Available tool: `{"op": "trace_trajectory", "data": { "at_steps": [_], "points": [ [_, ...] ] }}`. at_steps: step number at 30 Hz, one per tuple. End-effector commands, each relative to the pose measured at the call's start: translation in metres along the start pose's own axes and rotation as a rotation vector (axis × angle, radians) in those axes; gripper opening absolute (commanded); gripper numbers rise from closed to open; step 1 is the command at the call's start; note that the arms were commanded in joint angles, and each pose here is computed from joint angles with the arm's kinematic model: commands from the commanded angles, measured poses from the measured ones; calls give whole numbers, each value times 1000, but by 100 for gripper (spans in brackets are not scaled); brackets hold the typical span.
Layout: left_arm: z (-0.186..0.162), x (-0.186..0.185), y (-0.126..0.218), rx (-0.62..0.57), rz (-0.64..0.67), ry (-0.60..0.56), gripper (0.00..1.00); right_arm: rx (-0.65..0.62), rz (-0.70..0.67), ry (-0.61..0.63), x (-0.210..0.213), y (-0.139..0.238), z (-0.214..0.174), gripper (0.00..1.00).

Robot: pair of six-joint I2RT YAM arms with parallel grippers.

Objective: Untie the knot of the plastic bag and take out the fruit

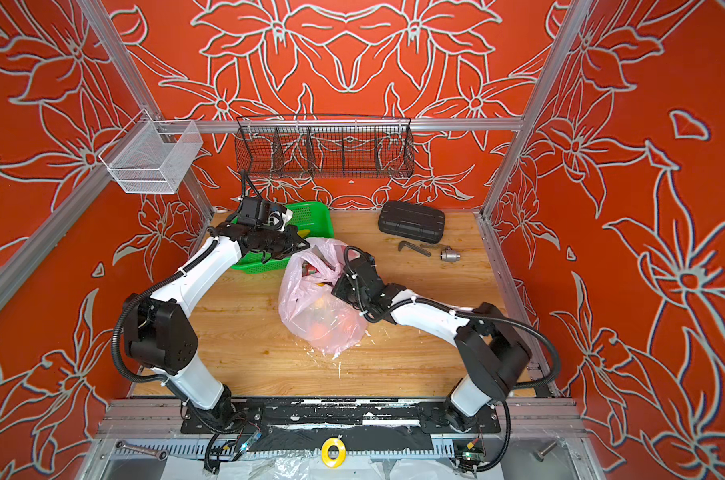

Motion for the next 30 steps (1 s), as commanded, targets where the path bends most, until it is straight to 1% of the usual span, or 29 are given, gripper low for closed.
{"op": "trace_trajectory", "data": {
  "at_steps": [1,3,5,9,12,14,18,19,20,23,25,26,28,30],
  "points": [
    [7,4,0,-22,31,2,0,22,-36,56,-15,26,-13,0],
    [8,7,-1,-26,41,2,0,88,-48,96,-24,40,-32,0],
    [9,10,-2,-27,50,9,0,181,-88,133,-39,49,-60,0],
    [10,15,-4,-29,62,17,0,365,-158,176,-73,56,-116,0],
    [10,18,-7,-28,64,26,0,457,-223,201,-91,59,-139,0],
    [11,19,-9,-26,67,30,0,492,-261,217,-98,60,-148,0],
    [11,18,-11,-17,60,27,0,516,-278,249,-98,60,-155,0],
    [10,17,-11,-12,51,24,2,512,-277,263,-96,61,-153,4],
    [9,15,-10,-5,42,23,14,500,-275,279,-92,63,-148,15],
    [4,7,-3,14,8,19,43,432,-302,329,-85,73,-127,37],
    [-1,5,4,8,-2,22,56,363,-335,367,-81,84,-109,54],
    [-4,3,9,0,-8,19,61,312,-361,389,-79,92,-96,63],
    [-10,1,20,-17,-15,17,68,220,-361,447,-69,104,-75,74],
    [-18,0,33,-40,-11,13,73,116,-321,499,-52,117,-51,84]
  ]
}}
Point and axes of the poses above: each gripper's point midway between its finger pads, its own y axis back along the fingers, its own x axis along the line the jaws close on, z = x × y, the point moved 3 cm from there along y, back along the fingers, and after that the axes turned 15 degrees about y, right-handed, at the moved point
